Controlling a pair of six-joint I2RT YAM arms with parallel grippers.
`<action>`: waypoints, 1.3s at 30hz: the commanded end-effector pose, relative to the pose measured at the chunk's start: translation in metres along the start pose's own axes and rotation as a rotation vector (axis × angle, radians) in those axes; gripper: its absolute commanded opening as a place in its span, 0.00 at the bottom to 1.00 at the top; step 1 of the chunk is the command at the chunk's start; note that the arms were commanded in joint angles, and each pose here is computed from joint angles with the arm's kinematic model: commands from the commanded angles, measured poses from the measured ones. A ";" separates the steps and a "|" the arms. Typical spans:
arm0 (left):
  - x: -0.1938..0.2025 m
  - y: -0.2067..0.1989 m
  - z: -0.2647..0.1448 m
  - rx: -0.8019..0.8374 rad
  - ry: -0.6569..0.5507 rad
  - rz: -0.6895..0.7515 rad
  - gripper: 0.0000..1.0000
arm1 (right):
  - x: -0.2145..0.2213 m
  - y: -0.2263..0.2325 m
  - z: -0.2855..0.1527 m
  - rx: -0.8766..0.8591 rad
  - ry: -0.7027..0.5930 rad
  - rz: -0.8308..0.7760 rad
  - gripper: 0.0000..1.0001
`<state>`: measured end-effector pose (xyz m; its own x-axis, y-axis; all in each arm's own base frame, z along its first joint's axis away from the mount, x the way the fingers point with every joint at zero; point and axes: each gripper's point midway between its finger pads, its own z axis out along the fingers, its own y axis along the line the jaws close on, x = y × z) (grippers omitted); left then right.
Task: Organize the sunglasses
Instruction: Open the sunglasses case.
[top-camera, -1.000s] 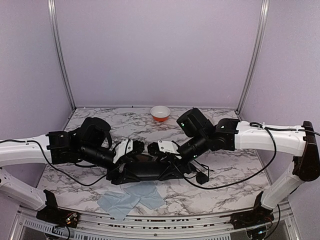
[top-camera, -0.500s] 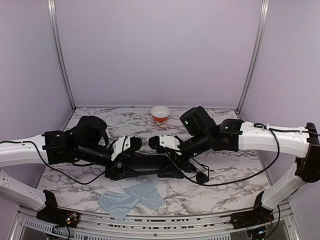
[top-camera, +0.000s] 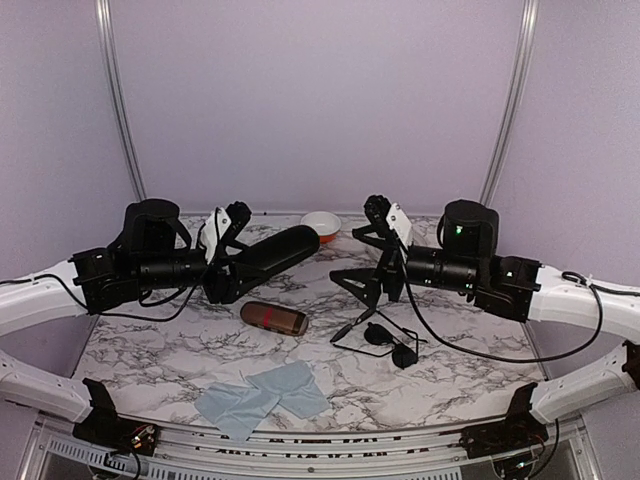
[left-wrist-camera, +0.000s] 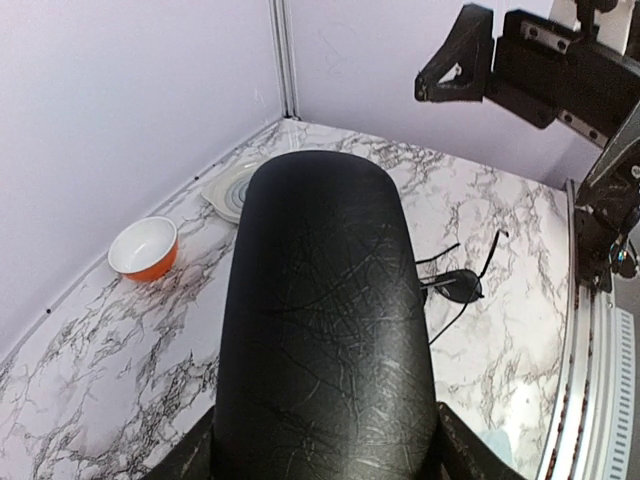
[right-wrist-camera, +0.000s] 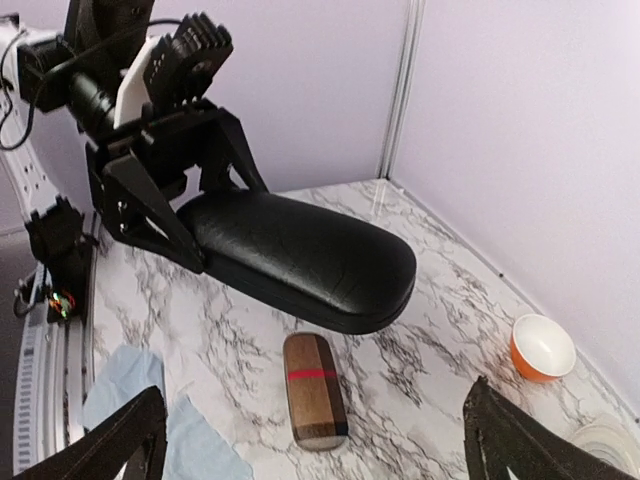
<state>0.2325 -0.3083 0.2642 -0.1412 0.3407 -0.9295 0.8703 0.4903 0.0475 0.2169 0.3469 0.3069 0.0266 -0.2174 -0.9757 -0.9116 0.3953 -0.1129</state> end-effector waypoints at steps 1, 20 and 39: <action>-0.076 0.005 -0.023 -0.004 -0.252 -0.048 0.44 | -0.051 0.007 -0.001 -0.123 -0.304 0.225 1.00; -0.149 -0.067 -0.068 0.498 -0.517 -0.134 0.43 | -0.107 0.061 0.004 -0.529 -0.524 0.228 0.88; -0.132 -0.078 -0.060 0.581 -0.503 -0.154 0.43 | -0.144 0.071 -0.003 -0.505 -0.633 0.234 0.74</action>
<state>0.1573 -0.3450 0.3960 -0.2149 -0.1258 -0.9685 0.9766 -0.0273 -0.2132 0.1556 0.4026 0.4154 -0.1131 0.3653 -0.9240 -0.9925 -0.0859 0.0875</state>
